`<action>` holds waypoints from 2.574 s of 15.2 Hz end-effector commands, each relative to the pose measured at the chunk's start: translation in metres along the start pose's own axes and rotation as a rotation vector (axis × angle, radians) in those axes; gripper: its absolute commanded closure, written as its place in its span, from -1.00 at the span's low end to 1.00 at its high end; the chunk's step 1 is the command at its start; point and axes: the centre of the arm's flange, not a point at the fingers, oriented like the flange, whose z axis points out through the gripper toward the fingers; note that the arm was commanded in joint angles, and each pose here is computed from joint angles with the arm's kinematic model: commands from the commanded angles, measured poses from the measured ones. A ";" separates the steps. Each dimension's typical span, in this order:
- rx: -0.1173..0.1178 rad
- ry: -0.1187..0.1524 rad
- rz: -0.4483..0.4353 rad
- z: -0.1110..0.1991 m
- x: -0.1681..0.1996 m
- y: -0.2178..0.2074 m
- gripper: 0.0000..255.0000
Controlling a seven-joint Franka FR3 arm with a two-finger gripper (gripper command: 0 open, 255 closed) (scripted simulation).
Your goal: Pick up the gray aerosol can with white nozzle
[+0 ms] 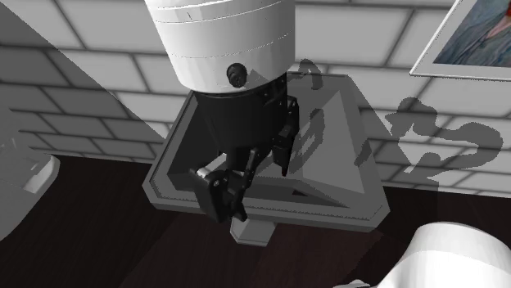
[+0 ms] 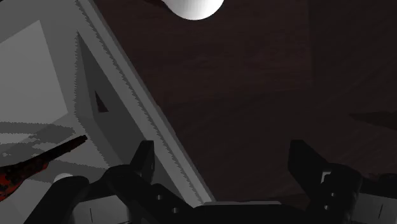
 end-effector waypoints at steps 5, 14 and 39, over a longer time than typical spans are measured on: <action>0.023 0.010 0.027 0.027 0.033 0.034 -1.00; 0.074 0.033 0.088 0.088 0.103 0.111 -1.00; 0.185 0.081 0.220 0.255 0.250 0.280 -1.00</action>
